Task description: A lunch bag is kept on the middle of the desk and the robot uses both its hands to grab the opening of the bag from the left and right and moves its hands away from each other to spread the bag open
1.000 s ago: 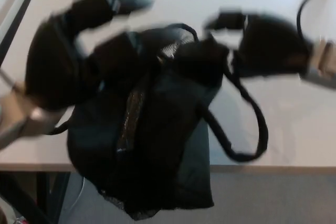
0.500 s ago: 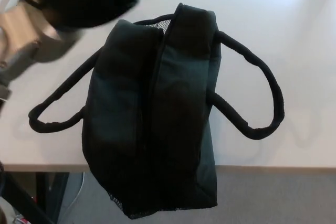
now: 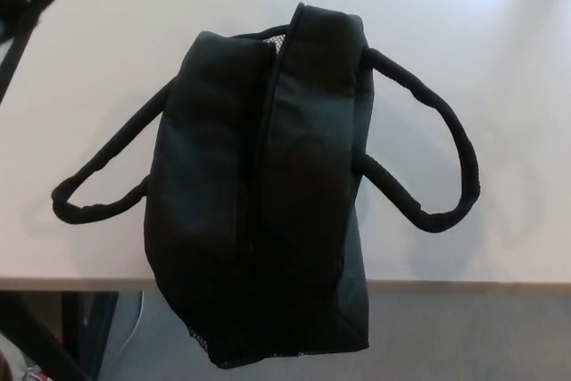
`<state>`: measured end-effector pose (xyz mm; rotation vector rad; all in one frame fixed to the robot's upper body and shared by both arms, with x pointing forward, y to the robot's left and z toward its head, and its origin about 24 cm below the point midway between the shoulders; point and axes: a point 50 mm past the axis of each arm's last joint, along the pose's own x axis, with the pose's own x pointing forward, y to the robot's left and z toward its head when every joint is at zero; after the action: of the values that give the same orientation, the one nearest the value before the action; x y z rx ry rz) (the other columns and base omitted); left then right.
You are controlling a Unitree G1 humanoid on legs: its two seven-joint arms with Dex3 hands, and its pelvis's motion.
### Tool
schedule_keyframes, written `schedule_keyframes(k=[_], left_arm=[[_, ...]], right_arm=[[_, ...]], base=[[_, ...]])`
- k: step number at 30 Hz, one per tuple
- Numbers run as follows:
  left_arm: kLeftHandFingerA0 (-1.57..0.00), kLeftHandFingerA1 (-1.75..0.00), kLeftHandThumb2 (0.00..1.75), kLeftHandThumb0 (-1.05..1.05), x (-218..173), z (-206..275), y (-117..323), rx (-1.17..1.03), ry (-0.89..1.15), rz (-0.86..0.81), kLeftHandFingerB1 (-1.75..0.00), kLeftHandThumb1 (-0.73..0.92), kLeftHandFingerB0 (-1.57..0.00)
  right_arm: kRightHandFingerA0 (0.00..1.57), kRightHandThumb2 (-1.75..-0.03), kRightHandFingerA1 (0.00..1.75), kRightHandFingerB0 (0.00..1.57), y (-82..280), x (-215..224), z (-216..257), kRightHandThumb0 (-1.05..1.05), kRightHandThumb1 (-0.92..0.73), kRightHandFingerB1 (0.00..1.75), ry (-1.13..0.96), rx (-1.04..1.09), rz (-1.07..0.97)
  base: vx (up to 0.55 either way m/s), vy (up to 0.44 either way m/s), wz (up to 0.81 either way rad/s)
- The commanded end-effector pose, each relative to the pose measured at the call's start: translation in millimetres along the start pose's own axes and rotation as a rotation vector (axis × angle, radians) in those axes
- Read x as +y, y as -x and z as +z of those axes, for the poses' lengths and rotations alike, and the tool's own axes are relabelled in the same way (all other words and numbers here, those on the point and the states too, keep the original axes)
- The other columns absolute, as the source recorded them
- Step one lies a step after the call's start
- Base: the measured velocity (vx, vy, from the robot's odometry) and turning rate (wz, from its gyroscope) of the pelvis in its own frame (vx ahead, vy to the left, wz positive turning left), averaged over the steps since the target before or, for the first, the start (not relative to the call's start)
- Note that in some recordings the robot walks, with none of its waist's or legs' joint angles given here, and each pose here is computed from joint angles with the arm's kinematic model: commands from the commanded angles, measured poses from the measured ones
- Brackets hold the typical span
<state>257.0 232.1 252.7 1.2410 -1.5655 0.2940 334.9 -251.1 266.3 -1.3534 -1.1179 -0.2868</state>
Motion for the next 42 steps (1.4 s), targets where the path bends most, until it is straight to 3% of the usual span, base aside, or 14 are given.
schedule_keyframes(k=[1, 4, 6, 7, 12, 13, 14, 16, 17, 22, 23, 26, 28, 42], left_arm=[[-0.46, -0.36, 0.59, -0.19, 82, 24, 116, 0.542, 0.194, -0.081, -0.28, 0.63, -0.19], [-0.42, -0.37, 0.59, -0.21, 87, 76, 159, 0.832, 0.422, -0.168, -0.26, 0.66, -0.15], [-0.27, -0.54, 0.91, -0.17, 92, 112, 179, 0.992, 0.547, -0.217, -0.45, 0.43, -0.04], [-0.22, -0.52, 0.93, -0.13, 97, 139, 193, 1.087, 0.623, -0.250, -0.45, 0.46, -0.03], [-0.21, -0.52, 0.94, -0.13, 111, 189, 209, 1.302, 0.719, -0.387, -0.45, 0.46, -0.03], [-0.31, -0.38, 0.63, -0.20, 116, 204, 211, 1.337, 0.770, -0.443, -0.29, 0.64, -0.13], [-0.30, -0.37, 0.63, -0.20, 121, 216, 212, 1.359, 0.807, -0.490, -0.29, 0.65, -0.15], [-0.28, -0.36, 0.65, -0.25, 124, 221, 212, 1.356, 0.816, -0.521, -0.30, 0.67, -0.13], [-0.27, -0.36, 0.69, -0.31, 124, 222, 214, 1.344, 0.802, -0.538, -0.32, 0.66, -0.14], [-0.28, -0.32, 0.62, -0.29, 118, 217, 222, 1.364, 0.739, -0.560, -0.27, 0.72, -0.16], [-0.23, -0.36, 0.71, -0.35, 115, 214, 227, 1.377, 0.715, -0.570, -0.33, 0.66, -0.15], [-0.27, -0.32, 0.62, -0.28, 111, 209, 234, 1.414, 0.705, -0.576, -0.27, 0.72, -0.16], [-0.28, -0.32, 0.62, -0.27, 108, 205, 236, 1.426, 0.703, -0.580, -0.28, 0.71, -0.18], [-0.30, -0.33, 0.61, -0.27, 98, 208, 241, 1.440, 0.755, -0.609, -0.28, 0.68, -0.20]], right_arm=[[0.26, -0.63, 0.32, 0.19, 177, -61, 52, -0.49, -0.72, 0.28, -0.133, 0.031, 0.066], [0.16, -0.63, 0.27, 0.14, 230, -53, 73, -0.46, -0.74, 0.26, -0.222, 0.162, 0.173], [0.16, -0.63, 0.30, 0.11, 257, -42, 90, -0.47, -0.72, 0.26, -0.329, 0.230, 0.290], [0.01, -1.09, 0.49, 0.00, 276, -30, 108, -0.31, -0.60, 0.49, -0.415, 0.273, 0.384], [0.00, -1.09, 0.49, 0.00, 321, -10, 162, -0.33, -0.59, 0.49, -0.558, 0.333, 0.555], [0.10, -0.65, 0.32, 0.09, 336, -6, 182, -0.50, -0.71, 0.20, -0.631, 0.351, 0.650], [0.00, -1.09, 0.50, 0.00, 345, -3, 198, -0.32, -0.60, 0.49, -0.674, 0.358, 0.711], [0.00, -1.09, 0.50, 0.00, 348, 0, 207, -0.33, -0.59, 0.49, -0.702, 0.370, 0.738], [0.06, -0.83, 0.34, 0.02, 350, 5, 217, -0.57, -0.69, 0.22, -0.727, 0.399, 0.786], [0.00, -0.98, 0.38, 0.01, 347, 19, 234, -0.64, -0.62, 0.26, -0.813, 0.494, 0.876], [0.08, -0.69, 0.32, 0.05, 348, 23, 237, -0.59, -0.85, 0.17, -0.840, 0.529, 0.937], [0.09, -0.69, 0.36, 0.07, 348, 28, 238, -0.60, -0.83, 0.19, -0.876, 0.566, 0.982], [0.00, -0.93, 0.41, 0.00, 348, 32, 238, -0.60, -0.55, 0.31, -0.896, 0.574, 1.011], [0.08, -0.75, 0.32, 0.07, 347, 33, 230, -0.60, -0.78, 0.20, -0.943, 0.585, 1.061]], base=[[0.00, 0.000, 0.00], [0.00, 0.000, 0.00], [0.00, 0.000, 0.00], [0.00, 0.000, 0.00], [0.00, 0.000, 0.00], [0.00, 0.000, 0.00], [0.00, 0.000, 0.00], [0.00, 0.000, 0.00], [0.00, 0.000, 0.00], [0.00, 0.000, 0.00], [0.00, 0.000, 0.00], [0.00, 0.000, 0.00], [0.00, 0.000, 0.00], [0.00, 0.000, 0.00]])
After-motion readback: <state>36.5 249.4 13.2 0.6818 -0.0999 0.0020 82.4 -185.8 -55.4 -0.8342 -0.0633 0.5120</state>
